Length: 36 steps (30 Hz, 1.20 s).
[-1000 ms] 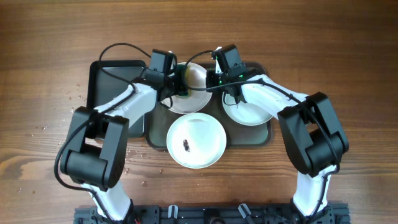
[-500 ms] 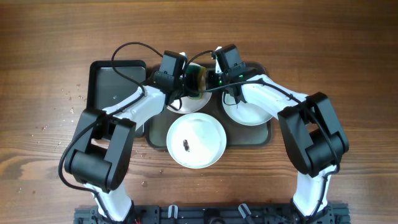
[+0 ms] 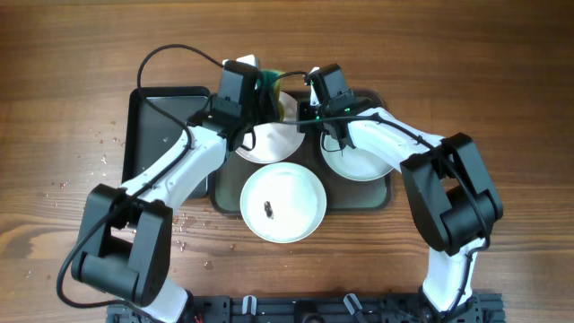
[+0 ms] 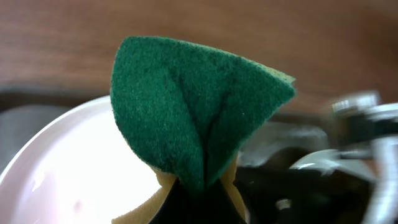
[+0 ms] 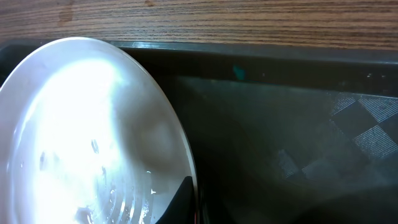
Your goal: Clean dirty plates on tray and stack at the side
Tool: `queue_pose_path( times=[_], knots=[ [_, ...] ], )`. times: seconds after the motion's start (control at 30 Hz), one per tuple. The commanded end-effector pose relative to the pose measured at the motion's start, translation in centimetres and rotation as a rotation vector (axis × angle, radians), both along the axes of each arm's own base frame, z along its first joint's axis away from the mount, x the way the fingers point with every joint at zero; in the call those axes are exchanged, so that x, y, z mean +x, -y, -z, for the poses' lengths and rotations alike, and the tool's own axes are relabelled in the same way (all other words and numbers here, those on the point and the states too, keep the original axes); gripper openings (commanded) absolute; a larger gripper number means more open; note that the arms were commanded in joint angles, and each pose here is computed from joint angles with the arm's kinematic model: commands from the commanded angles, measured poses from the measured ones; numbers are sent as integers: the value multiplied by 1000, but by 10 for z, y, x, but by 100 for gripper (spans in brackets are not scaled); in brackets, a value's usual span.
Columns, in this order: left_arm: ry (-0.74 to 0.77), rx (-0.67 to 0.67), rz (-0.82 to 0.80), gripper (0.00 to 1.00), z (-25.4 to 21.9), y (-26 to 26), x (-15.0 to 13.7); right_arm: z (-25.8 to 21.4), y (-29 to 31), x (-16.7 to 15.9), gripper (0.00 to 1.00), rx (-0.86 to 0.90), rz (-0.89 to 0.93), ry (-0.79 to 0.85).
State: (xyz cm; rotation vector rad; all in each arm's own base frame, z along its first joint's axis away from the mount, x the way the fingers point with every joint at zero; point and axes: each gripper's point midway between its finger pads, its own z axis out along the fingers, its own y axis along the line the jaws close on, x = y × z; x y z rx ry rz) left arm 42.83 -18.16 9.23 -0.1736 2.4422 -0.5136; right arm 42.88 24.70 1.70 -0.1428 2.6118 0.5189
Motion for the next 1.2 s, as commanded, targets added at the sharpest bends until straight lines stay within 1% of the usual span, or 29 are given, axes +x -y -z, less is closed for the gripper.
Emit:
queue_pose_path(
  times=[0.0,0.17,0.33,0.43,0.57,0.83,0.97,1.07,1.17],
  knots=[
    [-17,112,-96,4,23,-24,8,7,-2,-1,4,2,5,-12],
    [-41,161,-129,4,44,-34,11,7,-2,-1,4,1,4,-13],
    [-23,150,-171,4,52,-49,25,7,-2,-1,4,2,4,-13],
    [-27,149,-186,4,53,-56,27,7,-2,-1,4,1,5,-13],
    [-62,120,-152,4,59,-49,22,7,-2,-1,4,1,4,-12],
    [-167,134,-118,4,94,-44,6,7,-2,-1,4,2,4,-12],
    [-209,37,-37,4,98,-23,-2,7,-2,-1,4,2,4,-13],
    [-208,-94,62,4,87,4,-5,7,-2,-1,4,2,4,-12],
    [-194,-192,128,4,76,23,-4,7,-2,-1,4,2,4,-12]
  ],
)
